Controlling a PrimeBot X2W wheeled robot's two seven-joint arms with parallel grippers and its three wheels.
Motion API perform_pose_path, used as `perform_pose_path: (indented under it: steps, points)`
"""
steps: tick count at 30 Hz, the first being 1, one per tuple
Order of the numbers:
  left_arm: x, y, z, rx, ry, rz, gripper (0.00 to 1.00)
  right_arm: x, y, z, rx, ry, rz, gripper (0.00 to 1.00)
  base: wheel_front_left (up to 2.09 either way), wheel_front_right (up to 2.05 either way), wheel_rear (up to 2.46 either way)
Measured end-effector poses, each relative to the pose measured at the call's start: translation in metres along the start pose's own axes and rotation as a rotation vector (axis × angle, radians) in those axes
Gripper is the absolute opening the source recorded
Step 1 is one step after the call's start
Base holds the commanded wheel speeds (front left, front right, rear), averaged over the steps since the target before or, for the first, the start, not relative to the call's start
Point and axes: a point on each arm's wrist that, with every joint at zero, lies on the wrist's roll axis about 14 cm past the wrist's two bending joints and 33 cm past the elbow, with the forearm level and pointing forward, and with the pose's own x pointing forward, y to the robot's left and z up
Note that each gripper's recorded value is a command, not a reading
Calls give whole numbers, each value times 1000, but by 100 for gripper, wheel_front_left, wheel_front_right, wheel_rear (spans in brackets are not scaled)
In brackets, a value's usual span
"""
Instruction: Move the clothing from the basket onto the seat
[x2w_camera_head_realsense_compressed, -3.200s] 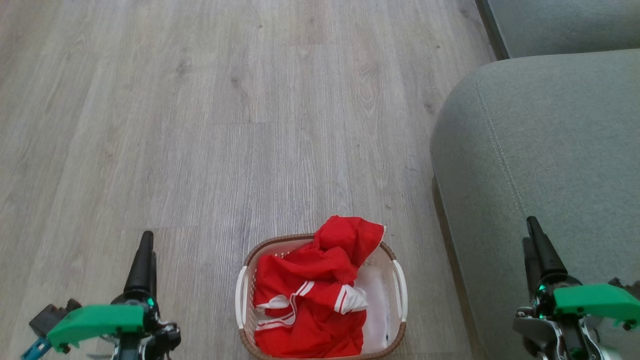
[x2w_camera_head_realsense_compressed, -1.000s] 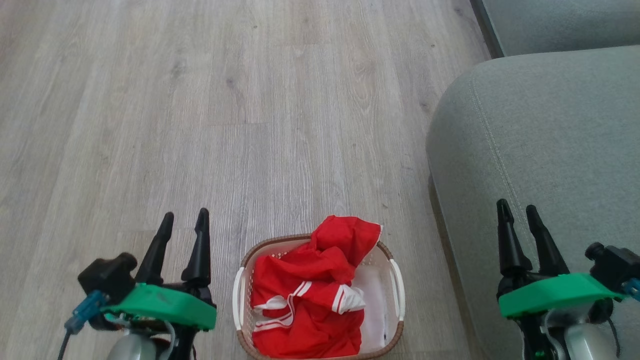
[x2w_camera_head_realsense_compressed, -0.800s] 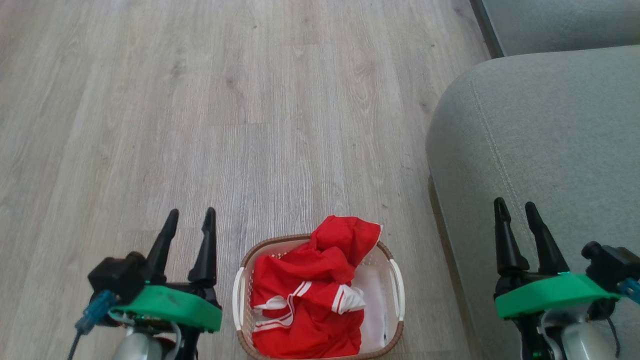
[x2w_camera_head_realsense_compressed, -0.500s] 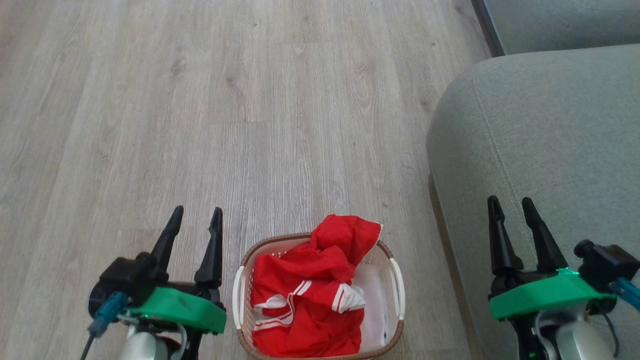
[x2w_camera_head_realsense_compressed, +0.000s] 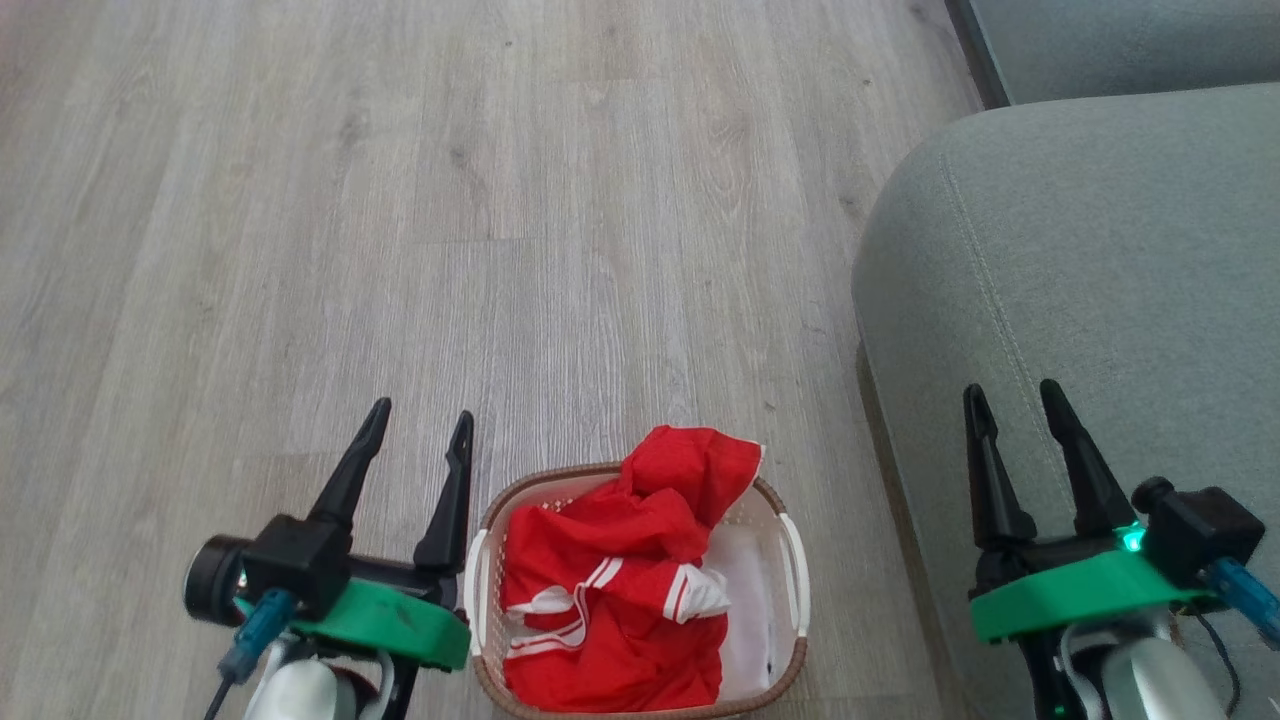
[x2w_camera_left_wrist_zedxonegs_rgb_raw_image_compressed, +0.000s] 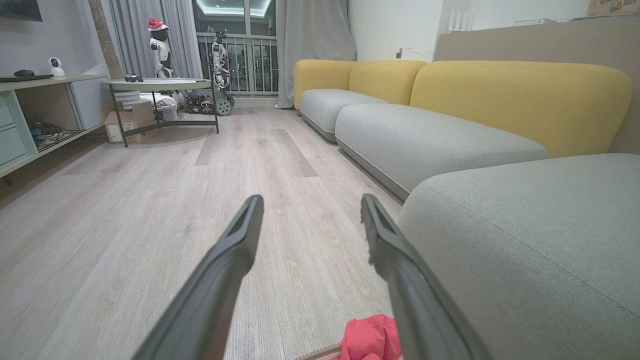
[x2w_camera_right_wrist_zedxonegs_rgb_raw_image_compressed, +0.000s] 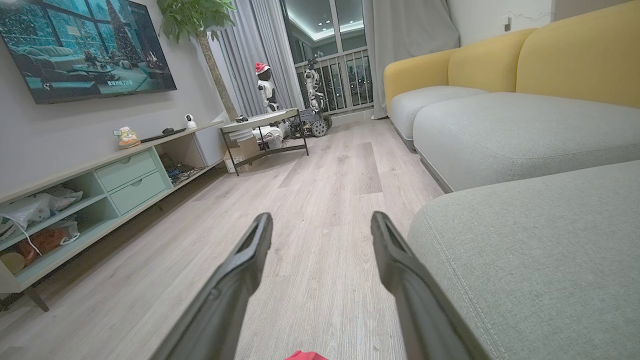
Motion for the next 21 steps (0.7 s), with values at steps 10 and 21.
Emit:
perform_pose_path:
  steps: [10, 21]
  points:
    - [0, 1, -1, -1, 4, 1, 100, 1, 0, -2, 1, 5, -1, 100, 0, 0, 0]
    - [8, 0, -1, -3, -1, -6, 100, 0, -4, -6, 1, 19, -11, 100, 0, 0, 0]
